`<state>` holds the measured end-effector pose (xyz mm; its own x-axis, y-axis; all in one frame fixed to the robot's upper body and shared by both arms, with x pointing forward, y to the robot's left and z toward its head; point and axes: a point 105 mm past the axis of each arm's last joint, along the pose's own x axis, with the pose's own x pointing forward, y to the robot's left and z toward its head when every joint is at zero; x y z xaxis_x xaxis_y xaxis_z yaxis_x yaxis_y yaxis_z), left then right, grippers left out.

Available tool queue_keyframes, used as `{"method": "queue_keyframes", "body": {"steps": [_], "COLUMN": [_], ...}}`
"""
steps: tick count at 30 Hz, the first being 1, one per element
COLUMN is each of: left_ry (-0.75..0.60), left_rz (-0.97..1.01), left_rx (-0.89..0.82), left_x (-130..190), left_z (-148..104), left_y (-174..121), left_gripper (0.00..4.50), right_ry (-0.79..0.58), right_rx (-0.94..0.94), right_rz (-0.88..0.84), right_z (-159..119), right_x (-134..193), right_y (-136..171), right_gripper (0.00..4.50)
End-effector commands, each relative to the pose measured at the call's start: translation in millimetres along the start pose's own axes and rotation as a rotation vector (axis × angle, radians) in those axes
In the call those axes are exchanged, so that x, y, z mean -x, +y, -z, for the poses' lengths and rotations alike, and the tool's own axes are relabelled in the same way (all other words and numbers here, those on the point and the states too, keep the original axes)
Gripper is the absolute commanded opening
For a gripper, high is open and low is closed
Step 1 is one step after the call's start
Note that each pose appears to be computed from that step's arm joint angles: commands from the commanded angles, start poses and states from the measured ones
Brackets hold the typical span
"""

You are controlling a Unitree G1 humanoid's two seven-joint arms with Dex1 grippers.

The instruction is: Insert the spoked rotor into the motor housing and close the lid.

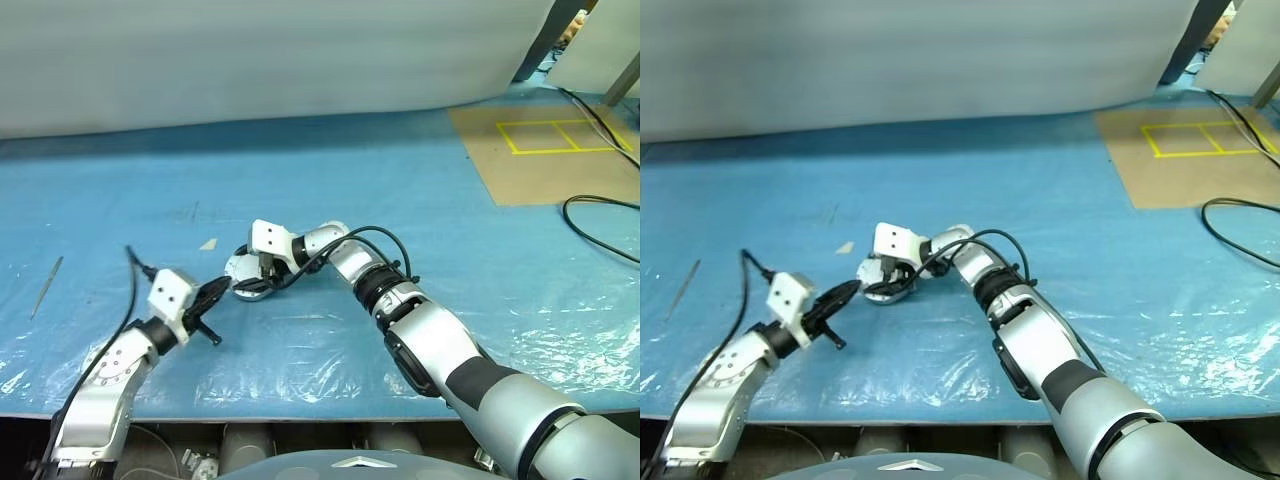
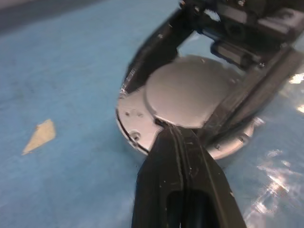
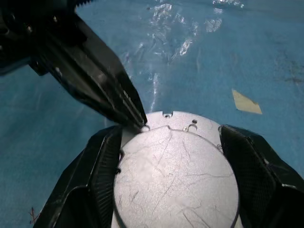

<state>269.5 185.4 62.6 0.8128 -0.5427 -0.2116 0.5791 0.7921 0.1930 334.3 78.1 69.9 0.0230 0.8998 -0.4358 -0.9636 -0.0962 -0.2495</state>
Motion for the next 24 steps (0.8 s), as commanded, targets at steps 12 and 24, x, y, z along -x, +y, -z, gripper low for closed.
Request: {"method": "queue_keyframes", "body": {"steps": [12, 24], "left_ry": [0.145, 0.115], "left_rz": [0.088, 0.146], "left_rx": [-0.002, 0.0], "left_x": [-25, -24], "left_z": [22, 15], "left_y": [-6, -11], "left_gripper": [0.0, 0.0], "right_ry": [0.004, -0.304], "right_rx": [-0.167, -0.245], "right_rz": [0.008, 0.085], "right_z": [27, -8], "right_x": [16, 53], "right_y": [4, -18], "right_gripper": [4.44, 4.44]}}
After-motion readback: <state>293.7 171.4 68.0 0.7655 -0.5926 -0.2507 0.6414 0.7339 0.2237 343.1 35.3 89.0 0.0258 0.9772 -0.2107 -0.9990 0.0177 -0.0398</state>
